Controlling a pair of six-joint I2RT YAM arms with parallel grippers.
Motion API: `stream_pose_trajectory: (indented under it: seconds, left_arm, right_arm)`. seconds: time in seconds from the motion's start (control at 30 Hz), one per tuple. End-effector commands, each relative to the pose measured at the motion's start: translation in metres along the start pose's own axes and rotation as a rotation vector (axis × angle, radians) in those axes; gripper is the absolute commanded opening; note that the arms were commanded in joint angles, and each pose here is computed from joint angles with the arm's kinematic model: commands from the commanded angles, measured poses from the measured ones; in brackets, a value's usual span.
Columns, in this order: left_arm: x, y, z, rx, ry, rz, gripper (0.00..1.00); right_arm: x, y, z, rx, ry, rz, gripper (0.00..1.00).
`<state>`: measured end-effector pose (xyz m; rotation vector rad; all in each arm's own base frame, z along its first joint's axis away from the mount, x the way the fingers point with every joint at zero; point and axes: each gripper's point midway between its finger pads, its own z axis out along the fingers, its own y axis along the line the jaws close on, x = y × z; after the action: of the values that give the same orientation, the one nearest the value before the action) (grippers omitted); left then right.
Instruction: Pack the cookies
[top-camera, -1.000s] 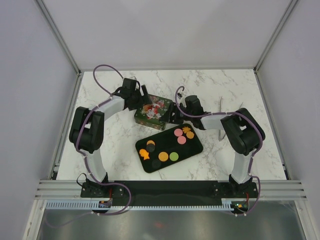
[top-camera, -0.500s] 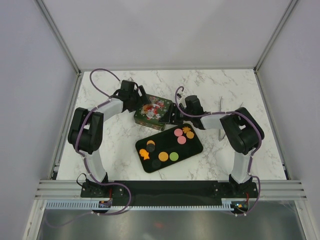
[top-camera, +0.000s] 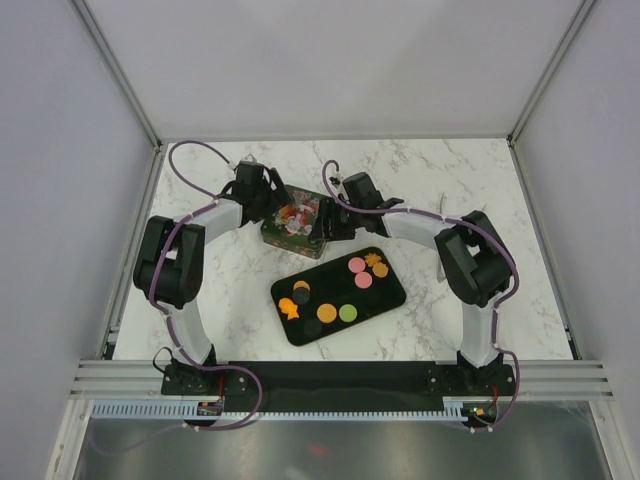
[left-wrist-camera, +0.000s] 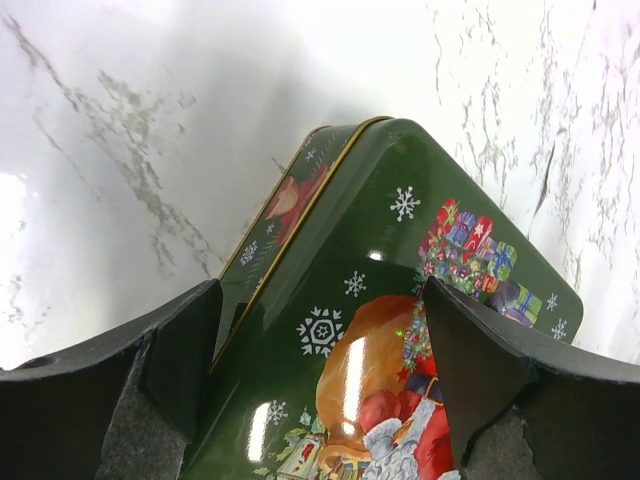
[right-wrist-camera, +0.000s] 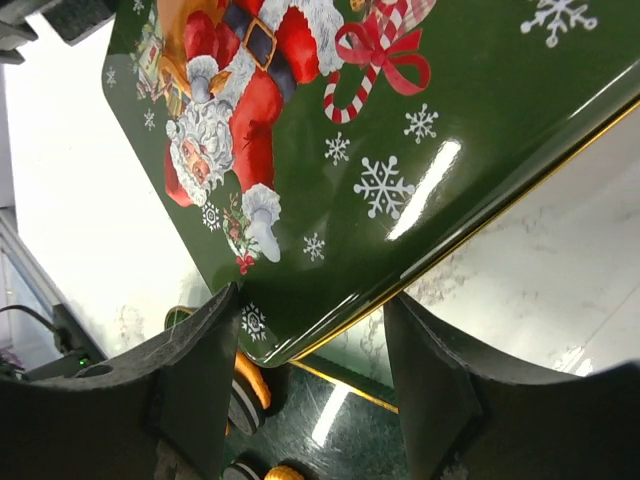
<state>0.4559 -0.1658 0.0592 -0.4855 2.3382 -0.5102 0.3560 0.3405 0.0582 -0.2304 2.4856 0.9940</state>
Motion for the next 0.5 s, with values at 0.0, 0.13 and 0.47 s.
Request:
stream_pose_trajectory:
  seconds: [0.0, 0.13, 0.47]
  left_arm:
    - [0.075, 0.021, -0.001, -0.096, 0.237, -0.091, 0.87]
    - [0.061, 0.008, 0.001, -0.069, 0.232, -0.083, 0.88]
    - [0.047, -0.004, -0.001, -0.035, 0.22, -0.099, 0.88]
  right_arm:
    - [0.043, -0.091, 0.026, 0.373, 0.15, -0.137, 0.0]
    - [0.006, -0.083, 0.033, 0.284, 0.117, -0.101, 0.0]
    - [-0.045, -0.068, 0.003, 0.132, 0.036, -0.045, 0.43]
